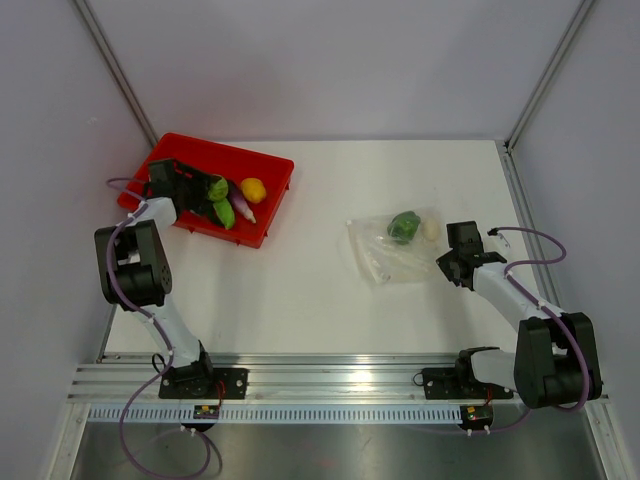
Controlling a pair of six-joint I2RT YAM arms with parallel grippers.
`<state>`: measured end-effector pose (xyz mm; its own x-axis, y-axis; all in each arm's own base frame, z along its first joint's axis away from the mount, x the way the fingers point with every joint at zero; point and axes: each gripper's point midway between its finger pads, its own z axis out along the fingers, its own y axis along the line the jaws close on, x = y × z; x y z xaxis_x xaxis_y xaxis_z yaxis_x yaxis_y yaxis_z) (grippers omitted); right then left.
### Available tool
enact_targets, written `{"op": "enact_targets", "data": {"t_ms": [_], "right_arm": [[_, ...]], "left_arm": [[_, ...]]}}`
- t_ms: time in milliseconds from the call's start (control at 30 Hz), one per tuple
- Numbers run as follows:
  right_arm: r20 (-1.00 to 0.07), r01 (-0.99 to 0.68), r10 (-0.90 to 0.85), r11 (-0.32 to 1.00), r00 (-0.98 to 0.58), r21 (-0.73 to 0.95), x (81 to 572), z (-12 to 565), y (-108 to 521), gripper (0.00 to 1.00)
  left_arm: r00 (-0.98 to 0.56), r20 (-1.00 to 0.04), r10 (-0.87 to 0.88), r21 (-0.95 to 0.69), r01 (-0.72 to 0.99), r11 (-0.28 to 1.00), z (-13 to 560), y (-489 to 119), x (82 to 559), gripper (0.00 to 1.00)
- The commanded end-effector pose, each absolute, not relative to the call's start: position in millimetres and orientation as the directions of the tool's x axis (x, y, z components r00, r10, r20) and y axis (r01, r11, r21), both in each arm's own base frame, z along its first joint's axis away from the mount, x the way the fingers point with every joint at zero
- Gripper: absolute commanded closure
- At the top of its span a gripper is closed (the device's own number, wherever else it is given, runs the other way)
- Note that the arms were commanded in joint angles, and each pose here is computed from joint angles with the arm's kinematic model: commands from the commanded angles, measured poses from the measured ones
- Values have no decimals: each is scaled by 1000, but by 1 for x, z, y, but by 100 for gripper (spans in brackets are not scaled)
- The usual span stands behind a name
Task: Open the zip-top bag and remove the fake food
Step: Place the fake fruit in the bin.
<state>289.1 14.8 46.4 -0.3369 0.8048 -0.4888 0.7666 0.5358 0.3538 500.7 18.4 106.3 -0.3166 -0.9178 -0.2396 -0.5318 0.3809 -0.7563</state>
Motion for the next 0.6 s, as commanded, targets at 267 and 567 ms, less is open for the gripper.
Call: {"op": "enact_targets", "data": {"t_ms": [267,567], "right_arm": [[-506,740,804,540,-312,401,304,61,16,100],[-510,740,800,545,-316,395,304,62,15,100]], "left_arm": [[-318,-210,-925,-729,-579,365,99,26,496,13],[-300,-241,-923,-716,-587,378,118,30,488,1]]}}
